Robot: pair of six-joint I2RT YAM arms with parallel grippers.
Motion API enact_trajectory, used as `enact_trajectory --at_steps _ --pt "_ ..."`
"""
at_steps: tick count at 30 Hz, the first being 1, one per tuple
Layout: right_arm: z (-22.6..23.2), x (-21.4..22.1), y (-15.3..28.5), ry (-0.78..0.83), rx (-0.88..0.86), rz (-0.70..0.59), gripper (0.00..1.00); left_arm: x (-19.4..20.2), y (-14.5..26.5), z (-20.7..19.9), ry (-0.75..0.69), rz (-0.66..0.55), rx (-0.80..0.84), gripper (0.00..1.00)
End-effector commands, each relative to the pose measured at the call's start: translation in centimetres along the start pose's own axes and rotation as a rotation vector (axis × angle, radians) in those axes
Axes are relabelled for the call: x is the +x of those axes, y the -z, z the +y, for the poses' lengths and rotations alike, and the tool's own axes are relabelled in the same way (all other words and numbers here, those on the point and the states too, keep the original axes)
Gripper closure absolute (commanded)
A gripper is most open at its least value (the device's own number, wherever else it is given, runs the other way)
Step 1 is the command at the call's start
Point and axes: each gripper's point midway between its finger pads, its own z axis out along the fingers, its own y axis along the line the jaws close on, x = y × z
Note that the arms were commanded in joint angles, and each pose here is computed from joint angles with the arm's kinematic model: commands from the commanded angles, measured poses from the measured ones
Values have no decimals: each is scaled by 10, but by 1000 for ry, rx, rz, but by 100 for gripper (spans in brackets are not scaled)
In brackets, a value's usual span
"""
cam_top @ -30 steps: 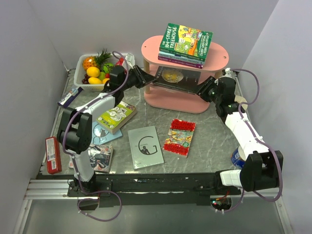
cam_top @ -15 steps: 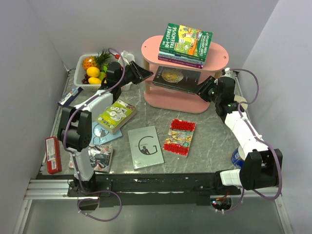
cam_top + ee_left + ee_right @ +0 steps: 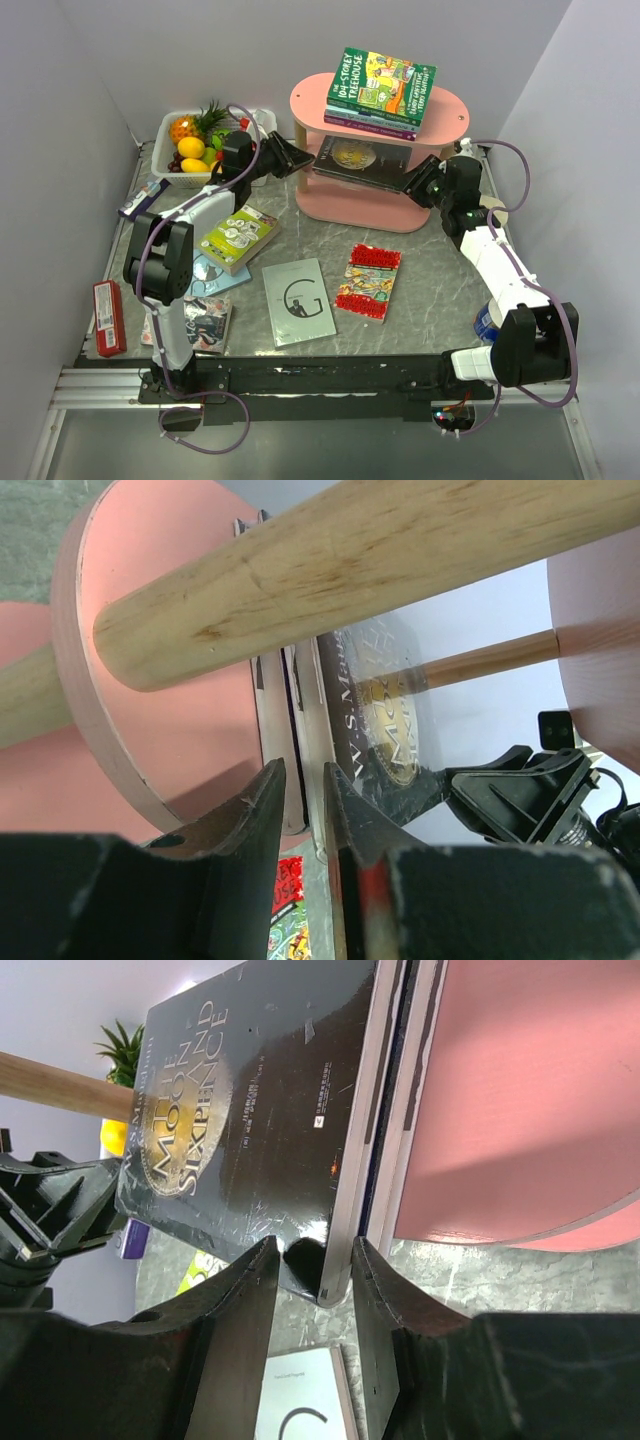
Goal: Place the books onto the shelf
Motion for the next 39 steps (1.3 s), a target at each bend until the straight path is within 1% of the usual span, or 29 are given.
enact_trajectory --at_steps 1,8,16,22,39 --pt "21 -22 -1 12 -59 -56 57 -9 -2 -33 -30 -10 97 72" --pt "23 -23 0 13 -63 -58 57 -6 -7 -42 -38 0 115 73" --pt "25 -23 1 10 -69 -57 57 4 -10 -41 -27 16 117 73" --pt "26 -23 0 9 -72 -58 57 3 -13 -48 -39 18 128 73" --pt "27 -27 -6 11 -67 -53 57 -1 -21 -49 -37 21 135 73"
